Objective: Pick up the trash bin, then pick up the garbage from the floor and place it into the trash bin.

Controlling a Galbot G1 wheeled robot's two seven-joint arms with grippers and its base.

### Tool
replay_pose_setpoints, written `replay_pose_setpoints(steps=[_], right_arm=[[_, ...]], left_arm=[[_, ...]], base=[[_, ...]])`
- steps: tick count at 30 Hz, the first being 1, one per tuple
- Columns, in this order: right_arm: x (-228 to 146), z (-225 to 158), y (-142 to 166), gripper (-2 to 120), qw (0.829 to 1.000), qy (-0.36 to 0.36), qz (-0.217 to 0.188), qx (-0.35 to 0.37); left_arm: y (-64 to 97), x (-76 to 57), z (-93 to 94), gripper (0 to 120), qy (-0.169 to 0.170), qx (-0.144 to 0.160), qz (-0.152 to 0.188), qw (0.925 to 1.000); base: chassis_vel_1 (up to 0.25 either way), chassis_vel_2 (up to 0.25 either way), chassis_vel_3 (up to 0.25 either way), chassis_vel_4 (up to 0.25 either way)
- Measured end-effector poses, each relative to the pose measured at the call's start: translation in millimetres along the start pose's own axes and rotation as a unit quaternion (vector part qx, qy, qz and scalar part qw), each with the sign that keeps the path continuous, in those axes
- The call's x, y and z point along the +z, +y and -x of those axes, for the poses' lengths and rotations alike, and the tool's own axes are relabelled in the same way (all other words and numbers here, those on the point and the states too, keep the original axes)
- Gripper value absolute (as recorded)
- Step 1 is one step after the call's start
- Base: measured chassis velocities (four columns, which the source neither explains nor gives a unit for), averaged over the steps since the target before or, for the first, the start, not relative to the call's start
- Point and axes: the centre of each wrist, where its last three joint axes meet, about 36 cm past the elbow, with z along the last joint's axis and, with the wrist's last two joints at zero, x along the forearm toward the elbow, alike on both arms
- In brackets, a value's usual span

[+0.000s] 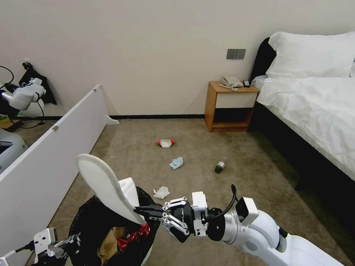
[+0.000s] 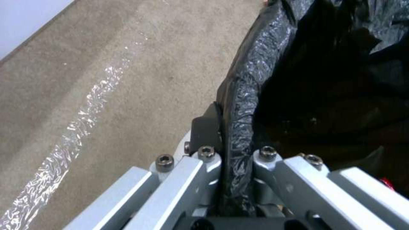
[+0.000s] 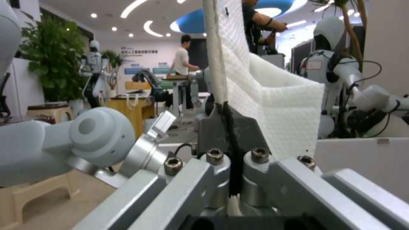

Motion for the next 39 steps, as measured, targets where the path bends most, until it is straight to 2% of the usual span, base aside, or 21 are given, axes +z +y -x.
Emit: replay_pose_setpoints(steps=[8, 10, 13, 14, 16, 19, 21, 23, 25, 29, 34, 39], right_arm=[[1.4, -4.7, 0.3, 0, 1.0, 0.005, -0.007, 0.009], [1.4, -5.2, 0.4, 4, 1.0, 0.005, -0.007, 0.012], [2.4, -6.0, 1.1, 19, 1.0, 0.006, -0.008, 0.019], [2.4, -6.0, 1.1, 19, 1.0, 0.006, -0.008, 0.019], [2.9, -5.3, 1.6, 30, 1.0, 0.005, -0.007, 0.02], [3.3, -4.9, 2.1, 35, 1.0, 0.005, -0.007, 0.02], [4.1, -4.2, 2.6, 47, 1.0, 0.005, -0.006, 0.021], [4.7, -4.2, 2.8, 50, 1.0, 0.006, -0.006, 0.021], [6.4, -4.2, 3.7, 64, 1.0, 0.008, -0.005, 0.022], [7.2, -4.7, 4.2, 72, 1.0, 0.01, -0.005, 0.022], [7.5, -4.9, 4.2, 93, 1.0, 0.011, -0.005, 0.023], [6.8, -5.5, 4.3, 99, 1.0, 0.011, -0.006, 0.024]], left_arm=[[-0.3, 0.0, 0.2, 3, 0.0, 0.0, 0.001, 1.0], [-0.2, 0.1, 0.1, 3, 0.0, 0.0, 0.001, 1.0], [-0.1, 0.4, 0.0, 3, 0.001, 0.001, -0.002, 1.0], [-0.1, 0.4, 0.0, 3, 0.001, 0.001, -0.002, 1.0], [-0.1, 0.6, 0.0, 3, 0.002, 0.001, -0.004, 1.0], [0.0, 0.8, -0.1, 3, 0.003, 0.001, -0.004, 1.0], [-0.1, 1.8, -0.2, 3, 0.006, 0.002, -0.007, 1.0], [-0.2, 2.3, -0.2, 3, 0.007, 0.003, -0.008, 0.9999], [-0.6, 3.7, -0.2, 3, 0.011, 0.005, -0.011, 0.9999], [-0.7, 4.5, -0.3, 3, 0.015, 0.008, -0.015, 0.9997], [-1.2, 6.8, -0.3, 3, 0.025, 0.014, -0.023, 0.9993], [-1.2, 6.8, -0.3, 3, 0.026, 0.014, -0.022, 0.9993]], base=[[0.0, 0.0, 0.0, 0.0], [0.0, 0.0, 0.0, 0.0], [0.0, 0.0, 0.0, 0.0], [0.0, 0.0, 0.0, 0.0], [0.0, 0.0, 0.0, 0.0], [0.0, 0.0, 0.0, 0.0], [0.0, 0.0, 0.0, 0.0], [0.0, 0.0, 0.0, 0.0], [0.0, 0.0, 0.0, 0.0], [0.0, 0.0, 0.0, 0.0], [0.0, 0.0, 0.0, 0.0], [0.0, 0.0, 0.0, 0.0]])
